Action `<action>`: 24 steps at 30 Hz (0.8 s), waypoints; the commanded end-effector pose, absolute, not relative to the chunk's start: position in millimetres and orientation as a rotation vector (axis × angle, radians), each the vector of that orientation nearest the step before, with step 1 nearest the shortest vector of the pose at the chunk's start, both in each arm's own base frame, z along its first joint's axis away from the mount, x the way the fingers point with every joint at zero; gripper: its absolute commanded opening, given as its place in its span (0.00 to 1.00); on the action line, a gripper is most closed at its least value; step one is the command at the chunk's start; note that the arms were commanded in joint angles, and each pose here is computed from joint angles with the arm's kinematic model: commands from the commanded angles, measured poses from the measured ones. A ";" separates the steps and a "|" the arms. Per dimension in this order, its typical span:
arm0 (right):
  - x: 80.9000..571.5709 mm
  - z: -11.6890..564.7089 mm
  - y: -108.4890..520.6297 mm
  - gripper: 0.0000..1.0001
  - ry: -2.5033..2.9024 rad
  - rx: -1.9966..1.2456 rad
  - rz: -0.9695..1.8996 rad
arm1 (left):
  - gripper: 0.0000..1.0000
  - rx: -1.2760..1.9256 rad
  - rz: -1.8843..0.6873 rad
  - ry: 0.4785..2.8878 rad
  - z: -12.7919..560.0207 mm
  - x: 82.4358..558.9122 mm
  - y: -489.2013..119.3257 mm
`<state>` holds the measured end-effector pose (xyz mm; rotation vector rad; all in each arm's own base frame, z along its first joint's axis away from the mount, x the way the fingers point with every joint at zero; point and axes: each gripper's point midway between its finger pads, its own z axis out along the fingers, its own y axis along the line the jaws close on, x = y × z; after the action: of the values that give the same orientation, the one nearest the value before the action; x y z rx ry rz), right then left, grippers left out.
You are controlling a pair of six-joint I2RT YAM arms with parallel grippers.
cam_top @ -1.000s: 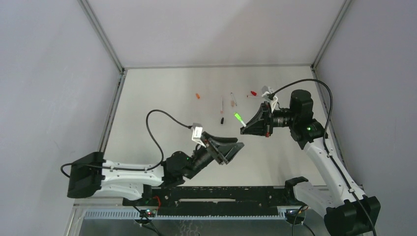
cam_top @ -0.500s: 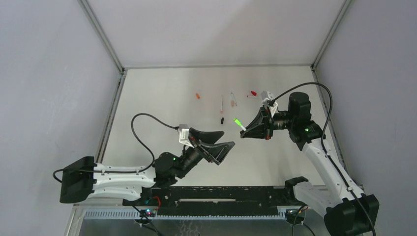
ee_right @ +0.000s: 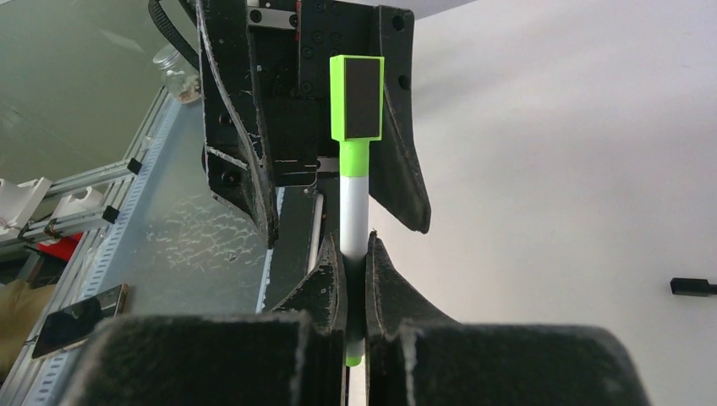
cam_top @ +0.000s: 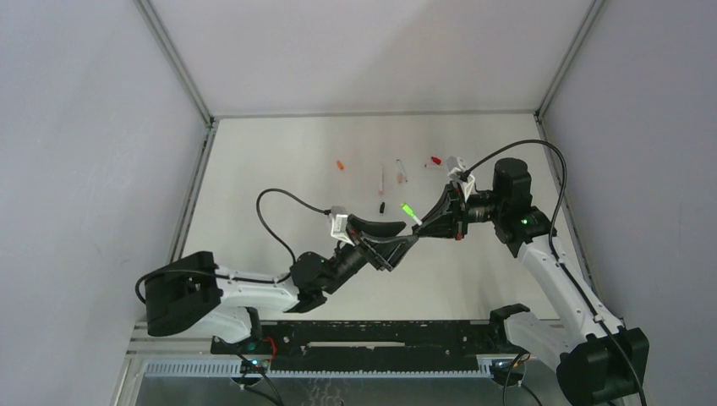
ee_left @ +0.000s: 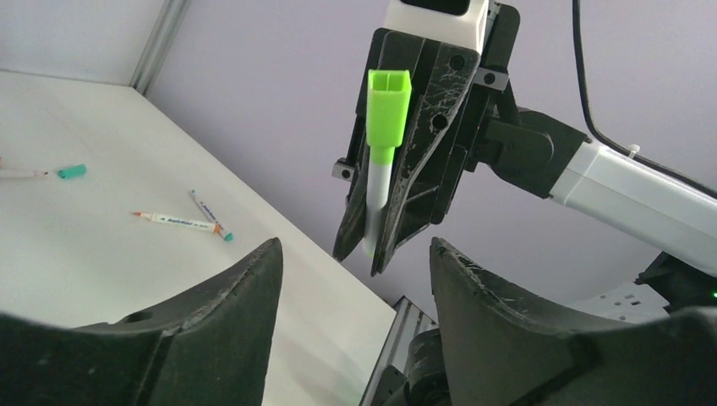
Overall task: Insert the pens into the pen caps
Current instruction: Place the pen at the center of the board.
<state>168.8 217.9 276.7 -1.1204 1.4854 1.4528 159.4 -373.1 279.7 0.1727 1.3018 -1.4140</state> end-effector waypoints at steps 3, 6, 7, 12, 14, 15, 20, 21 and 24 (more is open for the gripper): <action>170.1 279.4 217.9 0.00 1.458 -1.133 1.441 | 0.63 0.150 -1.464 1.124 331.8 163.6 -380.1; 169.4 279.8 217.8 0.00 1.455 -1.136 1.443 | 0.59 0.135 -1.437 1.122 333.1 169.5 -379.6; 169.6 279.7 217.7 0.00 1.456 -1.135 1.444 | 0.57 0.129 -1.428 1.123 332.8 171.7 -379.3; 168.8 280.3 217.5 0.00 1.453 -1.137 1.446 | 0.47 0.109 -1.413 1.122 334.5 179.5 -380.7; 168.6 280.4 217.4 0.00 1.452 -1.137 1.447 | 0.45 0.110 -1.416 1.121 335.3 181.2 -383.1; 168.6 280.3 217.5 0.00 1.452 -1.138 1.448 | 0.44 0.112 -1.418 1.121 335.6 181.6 -384.5; 168.4 280.4 217.4 0.00 1.451 -1.138 1.448 | 0.24 0.126 -1.442 1.123 335.2 181.7 -392.4; 168.7 280.1 217.5 0.00 1.453 -1.137 1.448 | 0.18 0.127 -1.445 1.124 334.9 181.8 -393.3; 168.8 279.7 217.5 0.00 1.453 -1.138 1.448 | 0.01 0.126 -1.444 1.132 332.1 183.1 -393.9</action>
<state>171.7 217.0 275.1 -1.1087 1.4951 1.4429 180.2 -392.6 313.2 0.1419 1.1880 -1.4234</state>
